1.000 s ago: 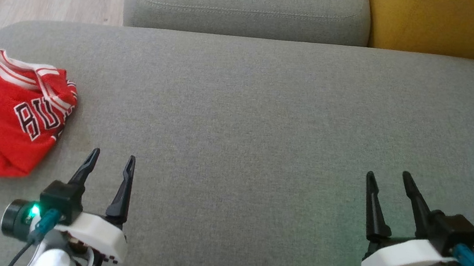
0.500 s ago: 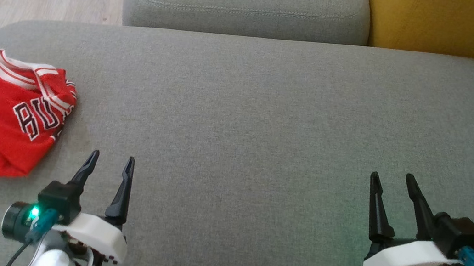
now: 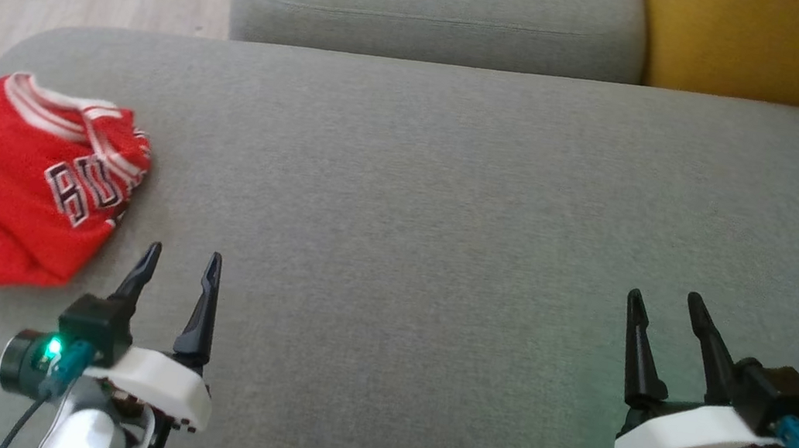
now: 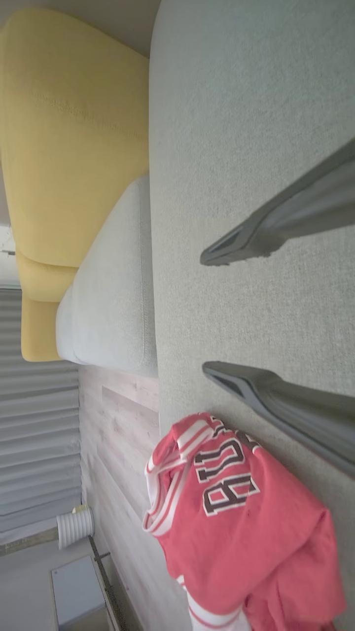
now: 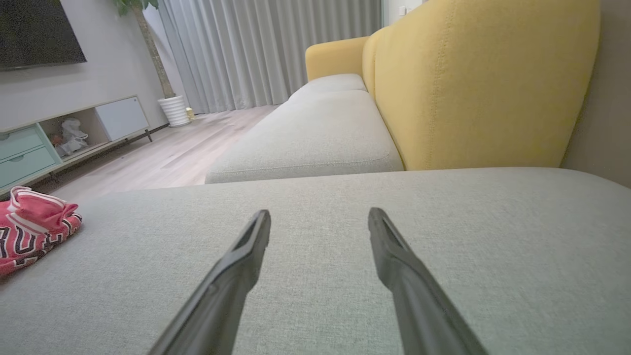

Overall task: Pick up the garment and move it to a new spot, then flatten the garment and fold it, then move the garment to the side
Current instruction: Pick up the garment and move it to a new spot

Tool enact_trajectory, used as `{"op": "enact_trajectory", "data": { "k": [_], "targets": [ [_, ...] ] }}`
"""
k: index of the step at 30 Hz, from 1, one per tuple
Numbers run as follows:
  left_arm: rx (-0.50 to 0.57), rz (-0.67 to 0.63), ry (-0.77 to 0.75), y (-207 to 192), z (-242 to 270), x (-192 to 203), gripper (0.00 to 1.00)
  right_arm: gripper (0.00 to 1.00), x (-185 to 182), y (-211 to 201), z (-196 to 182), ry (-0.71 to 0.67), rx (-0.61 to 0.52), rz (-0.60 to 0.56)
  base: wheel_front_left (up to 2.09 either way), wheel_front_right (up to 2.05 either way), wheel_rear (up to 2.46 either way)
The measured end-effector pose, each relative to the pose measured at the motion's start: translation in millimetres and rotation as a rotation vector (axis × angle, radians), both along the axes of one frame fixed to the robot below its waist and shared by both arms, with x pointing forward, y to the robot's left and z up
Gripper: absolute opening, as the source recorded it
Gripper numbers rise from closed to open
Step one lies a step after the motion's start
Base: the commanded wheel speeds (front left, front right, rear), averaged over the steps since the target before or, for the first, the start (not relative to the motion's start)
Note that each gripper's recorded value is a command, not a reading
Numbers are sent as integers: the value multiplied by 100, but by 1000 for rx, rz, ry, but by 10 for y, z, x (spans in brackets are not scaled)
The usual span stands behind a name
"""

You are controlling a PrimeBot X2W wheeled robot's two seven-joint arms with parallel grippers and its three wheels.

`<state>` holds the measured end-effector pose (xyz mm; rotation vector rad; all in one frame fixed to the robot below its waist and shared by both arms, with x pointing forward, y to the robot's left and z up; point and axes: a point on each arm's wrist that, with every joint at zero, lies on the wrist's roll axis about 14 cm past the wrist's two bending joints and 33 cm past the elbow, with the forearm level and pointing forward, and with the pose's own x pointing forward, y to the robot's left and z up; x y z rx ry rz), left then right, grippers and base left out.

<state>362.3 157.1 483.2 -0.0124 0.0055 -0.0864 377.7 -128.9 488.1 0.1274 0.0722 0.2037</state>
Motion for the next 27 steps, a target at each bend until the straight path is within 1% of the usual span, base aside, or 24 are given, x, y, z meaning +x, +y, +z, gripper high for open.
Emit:
{"op": "enact_trajectory", "data": {
  "k": [6, 13, 18, 27],
  "targets": [
    [9, 70, -12, 233, 40, -69, 100, 100, 80, 247, 55, -18, -5, 73, 0, 0, 0],
    [12, 185, -12, 595, 44, -267, 100, 100, 135, 698, 100, -23, -2, 203, 0, 0, 0],
    [7, 259, -2, 811, 12, -418, 100, 100, 144, 957, 99, -19, 11, 276, 0, 0, 0],
    [6, 322, -2, 986, 14, -572, 100, 100, 154, 1172, 92, -16, 12, 337, 0, 0, 0]
  ]
}}
